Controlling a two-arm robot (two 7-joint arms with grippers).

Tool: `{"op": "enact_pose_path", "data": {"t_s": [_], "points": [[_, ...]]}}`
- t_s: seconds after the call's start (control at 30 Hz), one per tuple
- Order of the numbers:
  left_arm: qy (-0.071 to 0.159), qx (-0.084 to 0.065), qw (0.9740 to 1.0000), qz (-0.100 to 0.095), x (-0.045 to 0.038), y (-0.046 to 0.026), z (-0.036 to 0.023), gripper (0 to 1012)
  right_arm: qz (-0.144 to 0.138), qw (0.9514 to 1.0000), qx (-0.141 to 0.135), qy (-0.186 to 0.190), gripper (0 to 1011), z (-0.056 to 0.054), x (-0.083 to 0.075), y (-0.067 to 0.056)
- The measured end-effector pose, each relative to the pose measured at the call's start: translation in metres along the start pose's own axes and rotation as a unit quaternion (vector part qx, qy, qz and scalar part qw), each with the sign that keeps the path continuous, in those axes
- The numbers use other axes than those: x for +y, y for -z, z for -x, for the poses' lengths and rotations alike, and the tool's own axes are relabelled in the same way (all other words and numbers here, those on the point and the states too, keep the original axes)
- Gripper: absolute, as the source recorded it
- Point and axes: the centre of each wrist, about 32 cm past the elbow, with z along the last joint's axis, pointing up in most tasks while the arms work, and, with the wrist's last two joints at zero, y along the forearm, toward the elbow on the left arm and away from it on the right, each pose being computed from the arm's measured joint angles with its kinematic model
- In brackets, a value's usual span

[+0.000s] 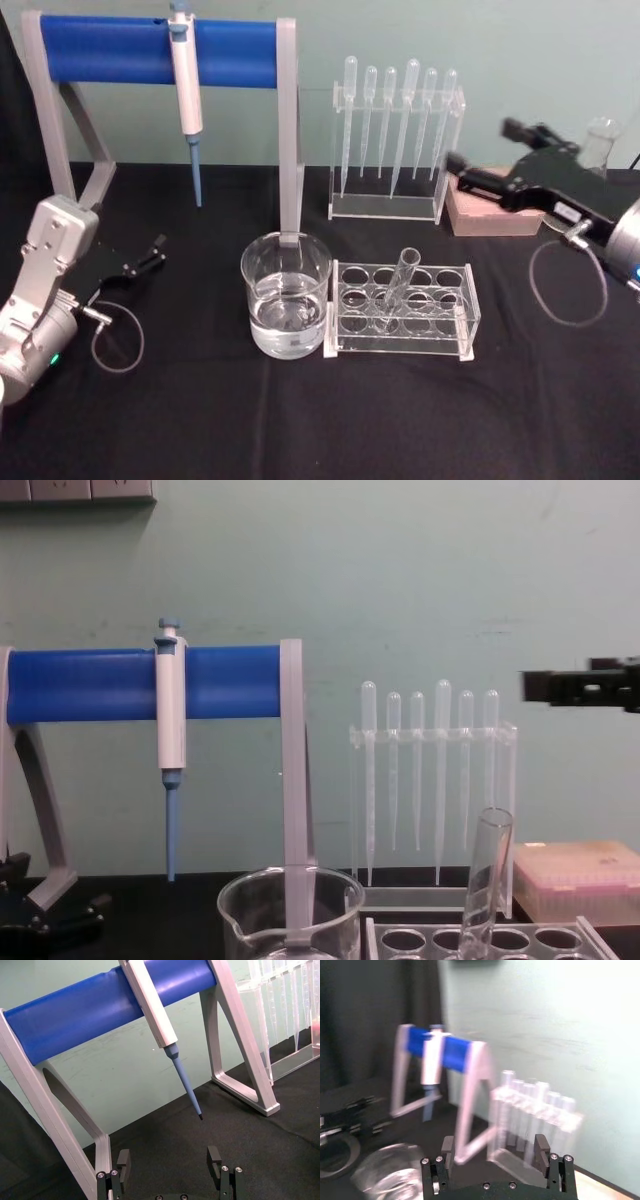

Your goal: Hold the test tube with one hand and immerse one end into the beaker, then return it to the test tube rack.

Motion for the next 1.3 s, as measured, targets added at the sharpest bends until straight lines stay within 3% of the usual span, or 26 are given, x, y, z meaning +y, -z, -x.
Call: {"op": "enact_pose_path", "data": {"t_s": [0.07, 0.13, 0.23, 0.53, 0.77, 0.97, 1.3], "points": [[0.0, 0.0, 1.0, 0.0, 0.0, 0.0, 0.0, 1000, 0.003, 0.9989, 0.009, 0.045, 1003, 0.001, -0.005, 0.007], [0.0, 0.0, 1.0, 0.0, 0.0, 0.0, 0.0, 1000, 0.005, 0.9982, 0.01, 0.06, 1003, 0.002, -0.006, 0.009], [0.0, 0.0, 1.0, 0.0, 0.0, 0.0, 0.0, 1000, 0.019, 0.9921, 0.009, 0.124, 1003, 0.005, -0.011, 0.023], [0.0, 0.0, 1.0, 0.0, 0.0, 0.0, 0.0, 1000, 0.062, 0.9767, 0.015, 0.205, 1003, 0.009, -0.014, 0.05], [0.0, 0.0, 1.0, 0.0, 0.0, 0.0, 0.0, 1000, 0.083, 0.972, 0.028, 0.218, 1003, 0.007, -0.012, 0.061], [0.0, 0.0, 1.0, 0.0, 0.0, 0.0, 0.0, 1000, 0.077, 0.9747, 0.038, 0.206, 1003, 0.005, -0.013, 0.06], [0.0, 0.0, 1.0, 0.0, 0.0, 0.0, 0.0, 1000, 0.079, 0.9741, 0.036, 0.209, 1003, 0.006, -0.013, 0.061]]}}
